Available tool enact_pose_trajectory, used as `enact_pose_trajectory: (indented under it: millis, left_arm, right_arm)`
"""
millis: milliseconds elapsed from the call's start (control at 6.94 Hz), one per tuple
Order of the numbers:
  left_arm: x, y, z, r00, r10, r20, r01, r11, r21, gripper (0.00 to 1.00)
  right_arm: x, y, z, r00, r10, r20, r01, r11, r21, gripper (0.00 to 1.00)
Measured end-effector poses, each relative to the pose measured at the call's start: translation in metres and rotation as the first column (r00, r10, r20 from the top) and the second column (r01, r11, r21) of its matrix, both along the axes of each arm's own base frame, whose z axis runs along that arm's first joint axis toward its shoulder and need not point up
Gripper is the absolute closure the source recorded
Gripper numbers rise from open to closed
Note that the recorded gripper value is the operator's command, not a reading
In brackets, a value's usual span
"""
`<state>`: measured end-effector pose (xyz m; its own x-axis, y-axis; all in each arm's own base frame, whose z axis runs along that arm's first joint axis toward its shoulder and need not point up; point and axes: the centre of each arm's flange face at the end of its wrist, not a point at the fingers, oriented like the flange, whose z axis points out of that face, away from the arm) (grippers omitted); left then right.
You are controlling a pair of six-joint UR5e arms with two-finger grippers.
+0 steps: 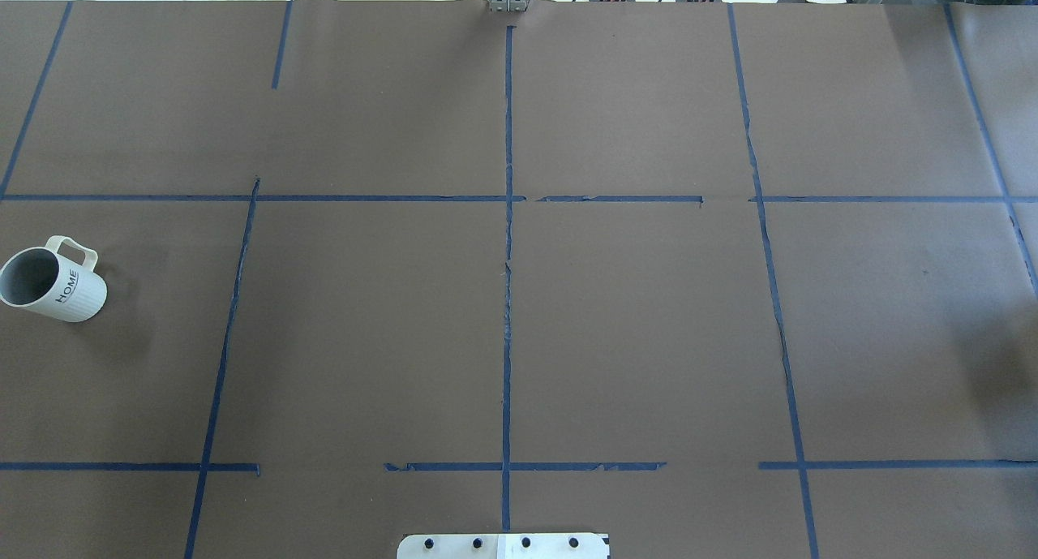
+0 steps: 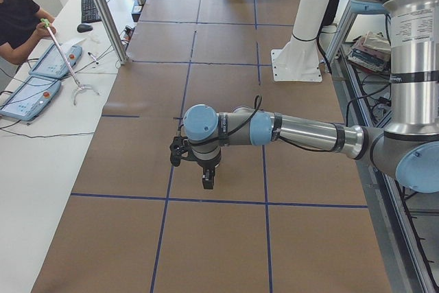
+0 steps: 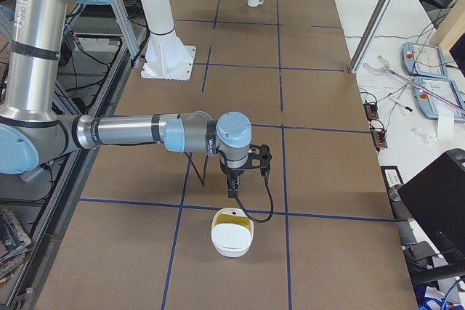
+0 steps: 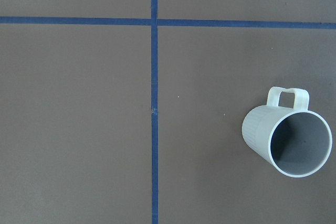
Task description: Left arm hands cup to right arm to dump lemon
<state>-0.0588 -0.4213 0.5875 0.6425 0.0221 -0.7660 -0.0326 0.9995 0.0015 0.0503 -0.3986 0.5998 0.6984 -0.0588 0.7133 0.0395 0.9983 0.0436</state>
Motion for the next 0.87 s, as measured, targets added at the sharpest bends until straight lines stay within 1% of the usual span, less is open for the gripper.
enact_pose_trajectory:
  millis: [144,288,865]
  left_arm:
    - [0.0,0.0077,-0.0064,1.0,0.0,0.001,0.0,1.0,0.011,0.0]
    - [0.0002,0.0113,-0.0088,1.0,0.0,0.003,0.0,1.0,0.014,0.0]
    - [0.0007,0.0123,-0.0097,1.0,0.002,0.006,-0.002,1.0,0.017,0.0]
  right_arm:
    - [-0.0046,-0.0058,-0.0083,0.999,-0.016,-0.044,0.017,1.0,0.022,0.0]
    - [-0.0068,-0.0074,-0.0106,0.998,-0.023,-0.062,0.024,0.999,0.027,0.0]
    - [-0.0096,-0.0077,-0.0113,0.998,-0.026,-0.051,0.027,0.999,0.027,0.0]
